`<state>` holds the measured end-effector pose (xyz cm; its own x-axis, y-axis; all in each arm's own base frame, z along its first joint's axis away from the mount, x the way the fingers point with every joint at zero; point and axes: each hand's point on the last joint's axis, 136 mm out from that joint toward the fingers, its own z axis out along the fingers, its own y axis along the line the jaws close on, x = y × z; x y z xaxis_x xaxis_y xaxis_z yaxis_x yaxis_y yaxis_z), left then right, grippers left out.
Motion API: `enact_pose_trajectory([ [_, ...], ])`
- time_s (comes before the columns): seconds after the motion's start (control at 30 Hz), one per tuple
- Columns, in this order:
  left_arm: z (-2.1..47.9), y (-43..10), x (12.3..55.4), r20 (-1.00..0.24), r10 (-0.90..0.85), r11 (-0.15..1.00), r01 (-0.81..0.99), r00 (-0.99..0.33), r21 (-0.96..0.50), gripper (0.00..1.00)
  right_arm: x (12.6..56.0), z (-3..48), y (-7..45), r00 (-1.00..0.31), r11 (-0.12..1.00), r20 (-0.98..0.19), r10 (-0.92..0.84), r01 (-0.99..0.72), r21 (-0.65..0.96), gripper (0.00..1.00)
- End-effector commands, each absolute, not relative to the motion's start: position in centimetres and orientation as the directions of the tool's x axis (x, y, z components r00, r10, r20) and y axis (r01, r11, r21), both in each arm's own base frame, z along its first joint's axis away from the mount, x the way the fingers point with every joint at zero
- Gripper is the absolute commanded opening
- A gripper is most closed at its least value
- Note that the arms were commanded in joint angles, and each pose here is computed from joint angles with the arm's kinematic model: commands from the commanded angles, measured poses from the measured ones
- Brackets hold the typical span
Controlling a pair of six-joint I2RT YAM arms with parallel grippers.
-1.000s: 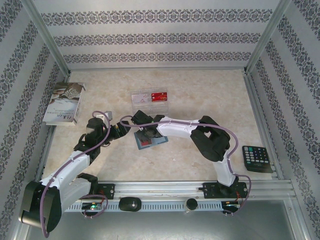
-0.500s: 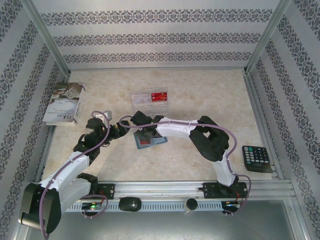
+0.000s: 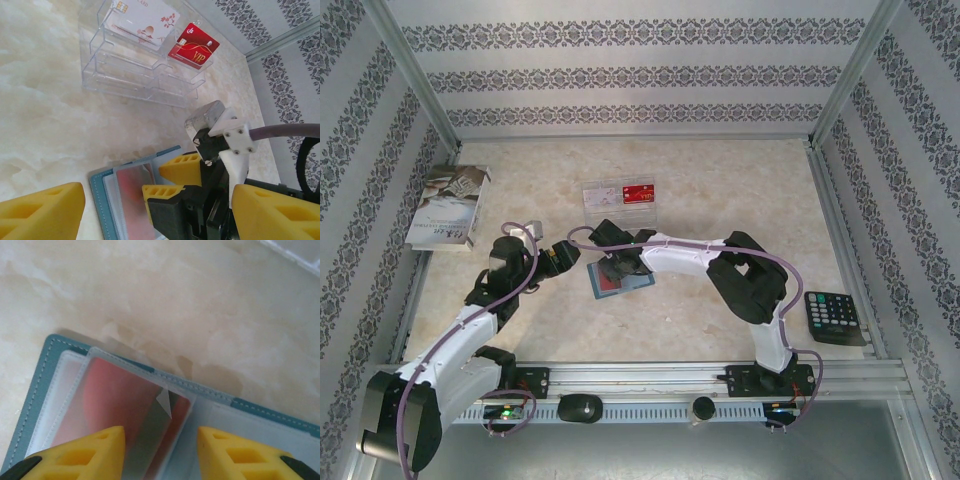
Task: Take the credit cards out of the card holder
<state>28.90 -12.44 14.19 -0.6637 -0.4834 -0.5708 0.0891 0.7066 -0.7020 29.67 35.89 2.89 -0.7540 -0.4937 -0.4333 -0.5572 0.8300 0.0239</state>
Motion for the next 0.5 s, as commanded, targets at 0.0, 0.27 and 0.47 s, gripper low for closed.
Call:
enact_pose_trajectory([
  [0.0,14.8,-12.9,28.7,-0.58,-0.47,0.702,0.117,-0.665,-0.703,0.77,28.9,2.1,34.9,-0.791,0.849,-0.381,-0.479,-0.528,0.03,0.42],
  [0.27,14.7,-12.9,28.7,-0.577,-0.47,0.702,0.113,-0.668,-0.703,0.77,28.2,0.1,34.5,-0.804,0.849,-0.347,-0.483,-0.527,0.038,0.16],
  [0.47,14.4,-13.2,28.7,-0.567,-0.462,0.696,0.117,-0.682,-0.708,0.77,28.6,0.7,34.8,-0.805,0.851,-0.381,-0.456,-0.52,0.08,0.05],
])
